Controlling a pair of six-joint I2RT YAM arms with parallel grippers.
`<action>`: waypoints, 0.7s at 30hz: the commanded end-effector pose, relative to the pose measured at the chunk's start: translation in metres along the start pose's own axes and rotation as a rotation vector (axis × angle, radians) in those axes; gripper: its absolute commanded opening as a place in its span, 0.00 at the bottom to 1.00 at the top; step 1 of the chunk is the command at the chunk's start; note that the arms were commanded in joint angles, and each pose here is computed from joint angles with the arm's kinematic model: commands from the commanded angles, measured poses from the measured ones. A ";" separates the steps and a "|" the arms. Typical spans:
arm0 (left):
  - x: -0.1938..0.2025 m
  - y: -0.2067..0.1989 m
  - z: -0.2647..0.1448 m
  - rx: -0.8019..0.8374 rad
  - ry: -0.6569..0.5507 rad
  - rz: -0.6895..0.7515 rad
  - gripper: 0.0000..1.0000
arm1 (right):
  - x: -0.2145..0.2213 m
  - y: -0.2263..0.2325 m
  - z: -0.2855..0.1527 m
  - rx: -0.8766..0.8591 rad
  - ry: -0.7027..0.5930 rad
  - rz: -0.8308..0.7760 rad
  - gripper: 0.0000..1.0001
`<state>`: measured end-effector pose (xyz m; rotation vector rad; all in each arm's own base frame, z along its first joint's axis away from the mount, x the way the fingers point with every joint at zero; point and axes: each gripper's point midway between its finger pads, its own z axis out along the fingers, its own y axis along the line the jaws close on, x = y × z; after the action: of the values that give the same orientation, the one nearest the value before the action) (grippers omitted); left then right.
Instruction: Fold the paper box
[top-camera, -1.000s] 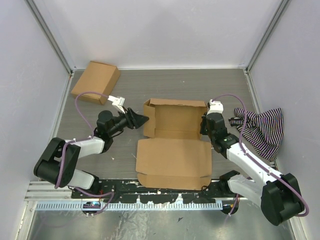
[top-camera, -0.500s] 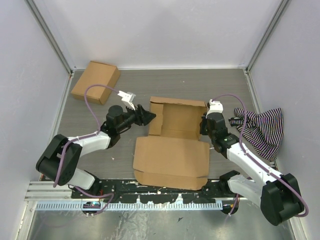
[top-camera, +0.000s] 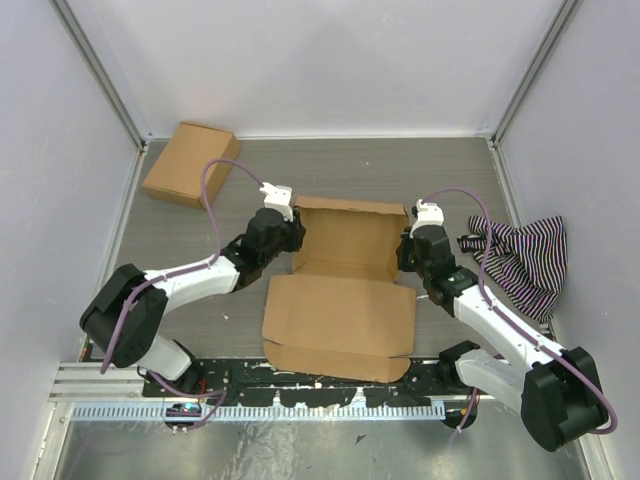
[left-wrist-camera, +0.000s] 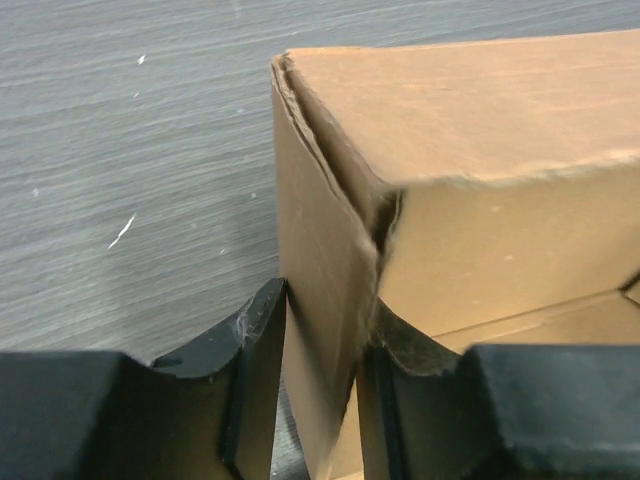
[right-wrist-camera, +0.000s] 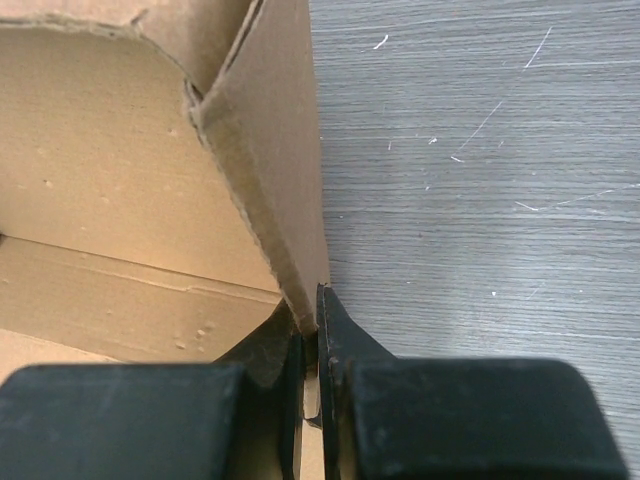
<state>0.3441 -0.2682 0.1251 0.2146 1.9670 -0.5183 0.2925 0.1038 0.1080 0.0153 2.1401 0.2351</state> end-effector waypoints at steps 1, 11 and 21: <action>0.012 0.030 0.001 -0.225 0.057 0.103 0.33 | -0.043 0.024 -0.006 -0.093 -0.117 0.044 0.02; -0.002 0.065 -0.032 -0.730 0.133 0.418 0.00 | -0.044 0.022 -0.002 -0.038 -0.065 0.115 0.01; 0.010 0.035 -0.030 -0.590 0.139 0.313 0.03 | -0.041 0.026 0.009 -0.023 -0.011 0.164 0.01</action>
<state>0.3391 -0.2387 0.1218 0.1603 2.0451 0.2385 0.2963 0.1151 0.1000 0.1159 2.2487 0.2759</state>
